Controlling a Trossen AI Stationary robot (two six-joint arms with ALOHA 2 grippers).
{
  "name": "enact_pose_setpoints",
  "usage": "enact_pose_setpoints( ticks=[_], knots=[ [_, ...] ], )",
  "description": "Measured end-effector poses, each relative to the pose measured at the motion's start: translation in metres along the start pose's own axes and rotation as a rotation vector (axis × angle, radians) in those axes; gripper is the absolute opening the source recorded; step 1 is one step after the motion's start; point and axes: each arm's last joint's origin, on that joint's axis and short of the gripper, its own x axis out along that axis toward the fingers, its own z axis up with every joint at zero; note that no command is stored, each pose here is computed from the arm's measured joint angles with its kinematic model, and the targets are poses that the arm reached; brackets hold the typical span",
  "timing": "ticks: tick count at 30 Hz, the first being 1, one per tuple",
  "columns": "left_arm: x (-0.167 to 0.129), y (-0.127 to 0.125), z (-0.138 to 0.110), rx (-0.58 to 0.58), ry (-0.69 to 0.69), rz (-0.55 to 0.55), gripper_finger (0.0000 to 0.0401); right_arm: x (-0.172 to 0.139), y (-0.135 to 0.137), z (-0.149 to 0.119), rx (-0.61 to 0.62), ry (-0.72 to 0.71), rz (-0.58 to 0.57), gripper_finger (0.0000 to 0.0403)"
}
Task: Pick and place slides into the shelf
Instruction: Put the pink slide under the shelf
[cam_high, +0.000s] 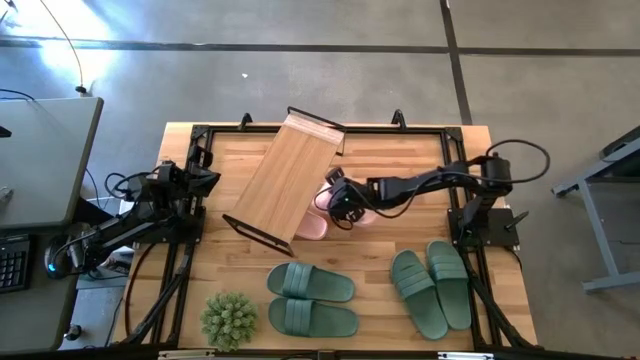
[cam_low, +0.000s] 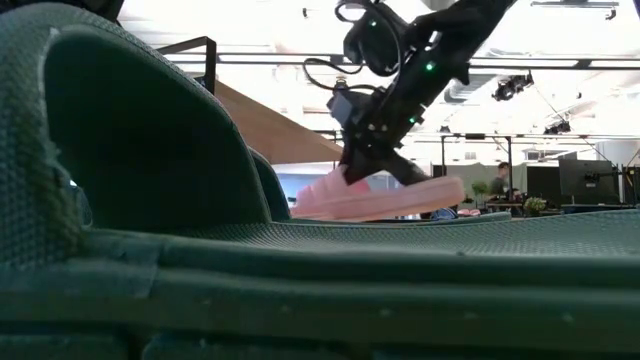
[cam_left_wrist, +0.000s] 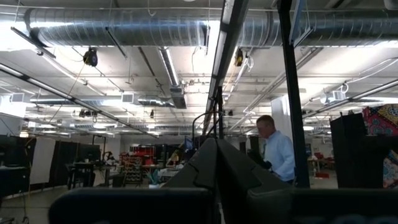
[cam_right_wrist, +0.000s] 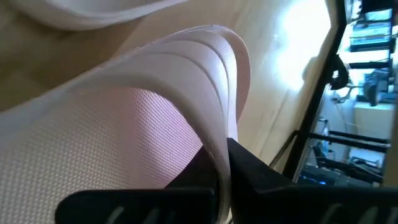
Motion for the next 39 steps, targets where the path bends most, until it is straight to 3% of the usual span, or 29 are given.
enact_pose_setpoints(
  ticks=[7,14,20,31,39],
  knots=[
    [0.0,0.0,0.0,0.0,0.001,0.0,0.0001,0.005,-0.007,0.001,0.043,-0.122,-0.005,0.0],
    [0.0,0.0,0.0,0.0,0.001,0.0,0.0001,0.025,0.0,-0.006,0.03,-0.057,-0.01,0.0],
    [0.0,0.0,0.0,0.001,0.0,0.001,0.0001,0.042,0.003,-0.006,0.079,0.002,-0.111,0.0],
    [0.0,0.0,0.0,0.0,-0.002,0.007,0.0001,0.035,0.009,0.017,0.111,-0.24,-0.049,0.0],
    [0.0,0.0,0.0,0.001,-0.004,0.015,0.0,0.034,0.008,0.021,0.16,-0.268,-0.062,0.0]
  ],
)
